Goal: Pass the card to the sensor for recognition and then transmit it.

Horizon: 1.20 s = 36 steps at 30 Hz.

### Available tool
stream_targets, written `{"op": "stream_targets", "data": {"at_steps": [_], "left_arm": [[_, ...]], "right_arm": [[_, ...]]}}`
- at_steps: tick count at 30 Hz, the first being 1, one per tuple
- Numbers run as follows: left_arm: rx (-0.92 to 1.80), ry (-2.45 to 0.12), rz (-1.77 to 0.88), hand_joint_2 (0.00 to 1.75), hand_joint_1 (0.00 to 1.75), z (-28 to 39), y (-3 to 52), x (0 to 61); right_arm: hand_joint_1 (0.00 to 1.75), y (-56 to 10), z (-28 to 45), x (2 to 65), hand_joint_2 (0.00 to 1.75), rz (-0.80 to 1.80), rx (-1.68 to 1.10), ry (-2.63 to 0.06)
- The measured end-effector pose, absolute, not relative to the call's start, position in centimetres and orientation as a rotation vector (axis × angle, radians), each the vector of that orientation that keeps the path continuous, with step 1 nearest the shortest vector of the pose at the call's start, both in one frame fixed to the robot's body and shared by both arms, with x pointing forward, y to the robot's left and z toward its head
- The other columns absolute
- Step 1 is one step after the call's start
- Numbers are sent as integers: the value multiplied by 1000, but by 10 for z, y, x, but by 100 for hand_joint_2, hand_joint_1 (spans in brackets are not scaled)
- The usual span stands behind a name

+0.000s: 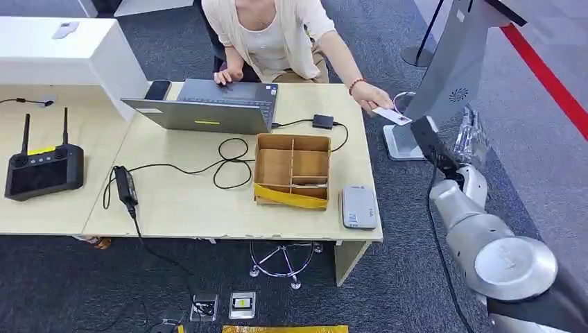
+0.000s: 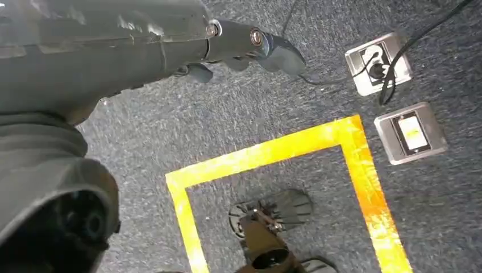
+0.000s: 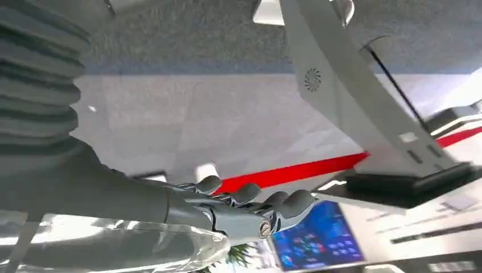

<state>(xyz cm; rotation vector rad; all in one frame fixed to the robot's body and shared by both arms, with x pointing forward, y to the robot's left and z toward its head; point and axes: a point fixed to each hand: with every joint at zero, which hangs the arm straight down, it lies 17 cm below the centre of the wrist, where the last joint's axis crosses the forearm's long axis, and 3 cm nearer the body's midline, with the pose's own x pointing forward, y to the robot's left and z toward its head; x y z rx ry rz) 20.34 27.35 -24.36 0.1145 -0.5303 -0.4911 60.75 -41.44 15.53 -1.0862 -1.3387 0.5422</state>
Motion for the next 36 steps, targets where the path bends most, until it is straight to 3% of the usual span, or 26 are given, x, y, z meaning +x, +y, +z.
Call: {"op": "stream_targets", "data": {"at_steps": [10, 15, 17, 19, 21, 22, 24, 26, 36], "left_arm": [[108, -525, -540, 0, 0, -244, 272, 203], [103, -524, -562, 0, 0, -244, 271, 204], [103, -524, -578, 0, 0, -243, 270, 205], [104, -517, -602, 0, 0, -244, 271, 202], [109, -495, -623, 0, 0, -248, 275, 191], [115, -485, -631, 0, 0, -250, 279, 188], [128, -480, -638, 0, 0, -250, 285, 188], [131, -504, -636, 0, 0, -245, 283, 204], [117, -515, -662, 0, 0, -242, 272, 211]], "right_arm": [[0, -371, 152, 613, 175, 838, -1137, -1365], [0, -373, 134, 608, 175, 847, -1111, -1311], [0, -426, 70, 575, 175, 698, -1018, -1053], [0, -526, 0, 499, 175, 450, -903, -629], [0, -602, 18, 460, 175, 321, -984, -475], [0, -619, 65, 477, 175, 303, -1079, -551], [0, -585, 161, 528, 175, 359, -1202, -812], [0, -546, 187, 542, 175, 465, -1245, -923], [0, -420, 235, 535, 175, 770, -1297, -1230]]}}
